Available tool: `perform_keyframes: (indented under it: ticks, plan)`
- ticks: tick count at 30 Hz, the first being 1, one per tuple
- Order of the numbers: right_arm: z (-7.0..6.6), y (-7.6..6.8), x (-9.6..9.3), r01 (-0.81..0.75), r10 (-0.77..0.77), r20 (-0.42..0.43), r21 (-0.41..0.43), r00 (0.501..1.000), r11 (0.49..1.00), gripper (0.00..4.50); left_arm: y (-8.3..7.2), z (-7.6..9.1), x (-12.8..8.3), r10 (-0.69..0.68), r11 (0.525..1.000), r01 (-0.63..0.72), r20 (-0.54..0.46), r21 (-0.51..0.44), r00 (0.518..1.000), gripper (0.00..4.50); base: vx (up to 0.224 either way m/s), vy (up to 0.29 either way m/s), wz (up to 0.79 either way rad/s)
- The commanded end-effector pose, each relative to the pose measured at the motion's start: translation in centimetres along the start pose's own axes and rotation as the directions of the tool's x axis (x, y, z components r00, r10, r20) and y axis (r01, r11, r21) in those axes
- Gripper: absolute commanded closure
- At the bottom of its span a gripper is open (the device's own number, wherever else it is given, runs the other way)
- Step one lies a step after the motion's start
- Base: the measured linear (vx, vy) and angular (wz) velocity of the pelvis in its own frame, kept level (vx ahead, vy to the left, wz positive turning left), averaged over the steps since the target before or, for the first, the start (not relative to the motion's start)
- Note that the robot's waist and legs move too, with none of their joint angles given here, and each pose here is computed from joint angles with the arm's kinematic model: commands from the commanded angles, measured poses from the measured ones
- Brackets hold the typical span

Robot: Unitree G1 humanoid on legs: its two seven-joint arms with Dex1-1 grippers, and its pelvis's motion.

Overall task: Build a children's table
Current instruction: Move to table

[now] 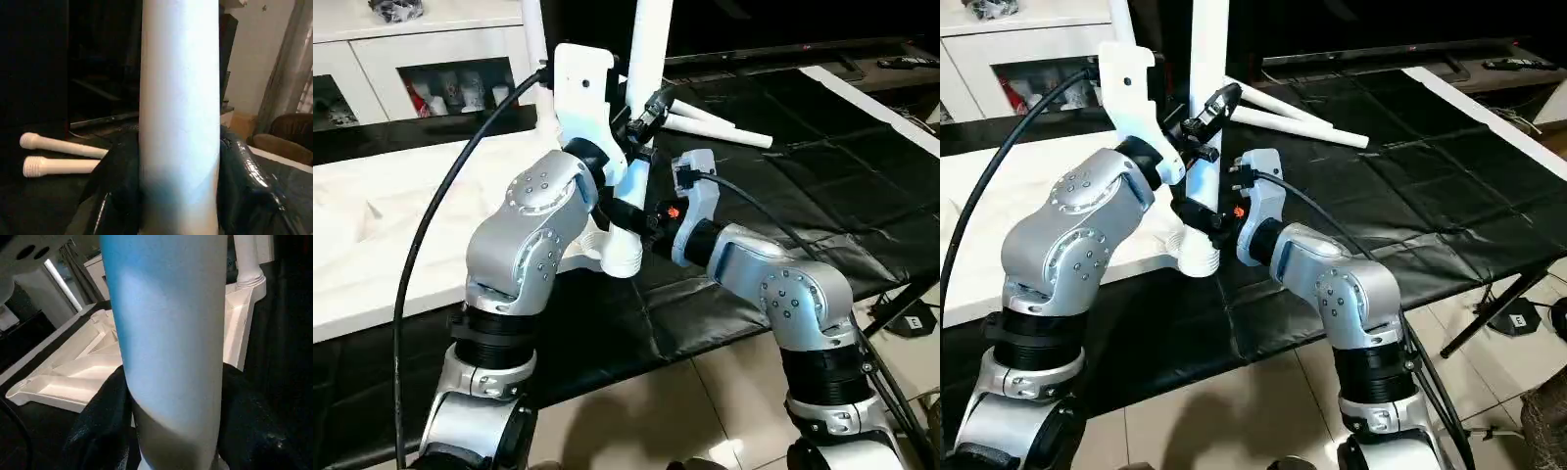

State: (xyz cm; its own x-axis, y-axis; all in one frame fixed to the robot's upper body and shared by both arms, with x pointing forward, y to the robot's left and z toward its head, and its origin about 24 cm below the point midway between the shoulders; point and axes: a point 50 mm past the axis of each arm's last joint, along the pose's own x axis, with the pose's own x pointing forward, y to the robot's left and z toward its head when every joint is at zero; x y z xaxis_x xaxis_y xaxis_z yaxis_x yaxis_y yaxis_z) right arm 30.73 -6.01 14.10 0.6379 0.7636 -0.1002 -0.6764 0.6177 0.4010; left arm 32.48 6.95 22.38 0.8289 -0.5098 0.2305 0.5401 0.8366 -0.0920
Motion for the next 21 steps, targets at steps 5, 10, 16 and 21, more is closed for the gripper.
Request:
perform_keyframes:
  ticks: [5,10,16,21]
  plan:
    - [0.9,-1.5,-0.9,0.006,-0.005,0.034,-0.023,0.999,1.0,2.57,0.5,1.6,-0.1,-0.044,0.984,0.057,0.079,-0.17,0.996,1.7,0.0,0.0,0.0]
    - [1.5,-2.0,-2.0,-0.093,0.094,0.026,-0.05,0.995,0.994,2.61,0.8,1.7,-0.3,-0.191,0.916,0.217,0.108,-0.337,0.976,1.44,0.0,0.0,0.0]
    - [1.5,-0.4,-4.1,-0.429,0.424,-0.071,-0.112,0.903,0.896,2.61,0.4,0.7,-1.7,-0.538,0.727,0.521,0.101,-0.447,0.837,1.32,0.0,0.0,0.0]
    - [1.3,0.1,-4.8,-0.523,0.508,-0.133,-0.111,0.851,0.845,2.61,0.1,0.4,-2.1,-0.649,0.646,0.595,0.066,-0.478,0.758,1.32,0.0,0.0,0.0]
